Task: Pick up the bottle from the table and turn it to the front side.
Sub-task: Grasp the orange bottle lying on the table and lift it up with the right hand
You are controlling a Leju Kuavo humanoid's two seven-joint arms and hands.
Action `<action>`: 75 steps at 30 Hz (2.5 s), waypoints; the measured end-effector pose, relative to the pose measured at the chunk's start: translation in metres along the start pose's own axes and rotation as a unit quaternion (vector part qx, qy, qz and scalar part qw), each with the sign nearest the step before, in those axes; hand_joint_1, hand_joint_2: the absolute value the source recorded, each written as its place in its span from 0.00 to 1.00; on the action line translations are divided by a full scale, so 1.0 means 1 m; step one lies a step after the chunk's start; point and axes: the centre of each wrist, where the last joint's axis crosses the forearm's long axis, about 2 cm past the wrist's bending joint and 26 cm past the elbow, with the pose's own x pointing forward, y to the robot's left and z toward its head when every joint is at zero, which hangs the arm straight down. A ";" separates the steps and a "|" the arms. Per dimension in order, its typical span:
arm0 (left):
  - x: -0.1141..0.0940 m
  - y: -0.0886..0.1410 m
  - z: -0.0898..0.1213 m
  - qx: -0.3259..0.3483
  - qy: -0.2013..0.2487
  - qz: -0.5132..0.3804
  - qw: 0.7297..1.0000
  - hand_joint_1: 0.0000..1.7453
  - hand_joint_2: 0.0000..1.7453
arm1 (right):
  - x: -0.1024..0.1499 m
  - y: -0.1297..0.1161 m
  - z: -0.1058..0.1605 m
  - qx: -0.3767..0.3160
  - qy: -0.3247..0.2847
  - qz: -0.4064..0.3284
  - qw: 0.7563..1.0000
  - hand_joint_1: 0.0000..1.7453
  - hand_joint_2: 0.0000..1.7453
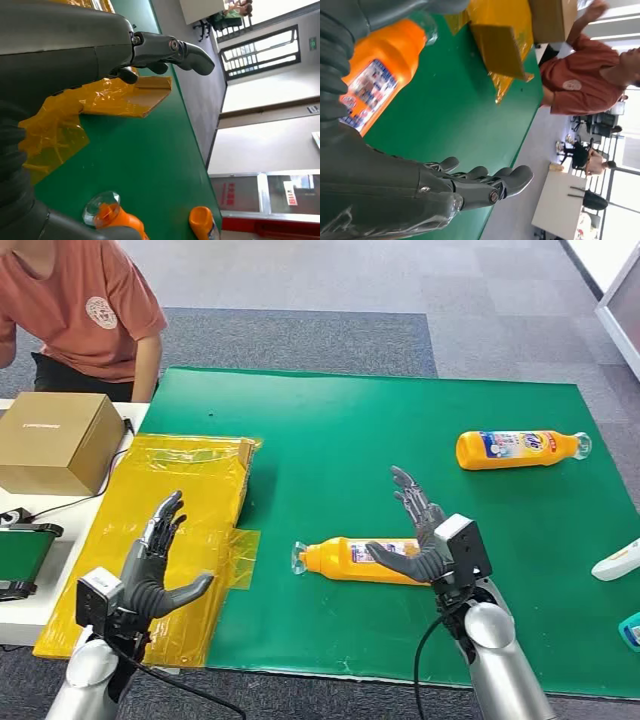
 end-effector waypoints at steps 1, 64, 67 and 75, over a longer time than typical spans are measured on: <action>0.000 0.001 0.001 -0.001 0.000 0.003 1.000 0.00 1.00 | -0.001 -0.002 0.001 -0.001 0.002 0.004 1.000 0.00 1.00; 0.015 -0.001 -0.017 -0.047 -0.034 0.055 0.997 0.00 1.00 | -0.034 -0.017 -0.075 0.369 0.154 0.501 0.767 1.00 1.00; 0.015 -0.001 -0.016 -0.046 -0.039 0.057 0.997 0.00 1.00 | -0.035 -0.021 -0.069 0.372 0.132 0.383 0.835 1.00 1.00; 0.015 -0.003 -0.014 -0.029 -0.045 0.055 0.997 0.00 1.00 | -0.020 -0.002 -0.025 0.254 -0.018 0.040 0.966 1.00 1.00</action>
